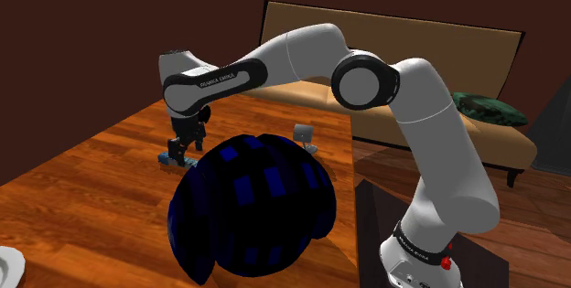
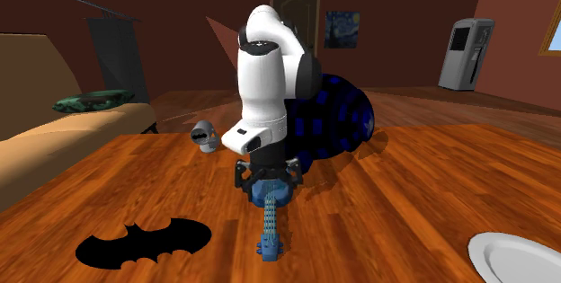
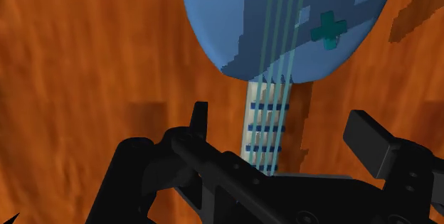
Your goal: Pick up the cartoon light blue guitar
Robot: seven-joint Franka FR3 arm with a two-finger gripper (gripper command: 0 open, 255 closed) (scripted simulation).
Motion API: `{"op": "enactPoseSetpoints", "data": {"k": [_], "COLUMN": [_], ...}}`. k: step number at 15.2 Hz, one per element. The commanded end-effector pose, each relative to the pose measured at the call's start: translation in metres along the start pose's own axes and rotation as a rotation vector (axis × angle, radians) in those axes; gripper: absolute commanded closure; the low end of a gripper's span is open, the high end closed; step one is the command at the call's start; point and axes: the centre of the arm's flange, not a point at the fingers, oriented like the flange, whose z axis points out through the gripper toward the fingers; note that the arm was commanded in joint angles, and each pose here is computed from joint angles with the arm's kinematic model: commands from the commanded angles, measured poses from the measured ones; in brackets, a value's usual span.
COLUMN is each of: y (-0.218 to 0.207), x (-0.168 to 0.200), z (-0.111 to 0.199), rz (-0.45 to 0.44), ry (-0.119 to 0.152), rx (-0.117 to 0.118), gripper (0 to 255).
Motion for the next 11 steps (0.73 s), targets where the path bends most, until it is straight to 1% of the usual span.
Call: {"op": "enactPoseSetpoints", "data": {"k": [1, 4, 6, 7, 11], "y": [0.001, 0.001, 0.001, 0.001, 0.001], "x": [0.001, 0.002, 0.002, 0.003, 0.002], "z": [0.011, 0.026, 0.029, 0.029, 0.029], "rz": [-0.001, -0.001, -0.001, -0.001, -0.001], "ry": [0.001, 0.001, 0.001, 0.001, 0.001], "rx": [0.0, 0.0, 0.0, 0.0, 0.0], "gripper": [0, 0, 0, 255, 255]}}
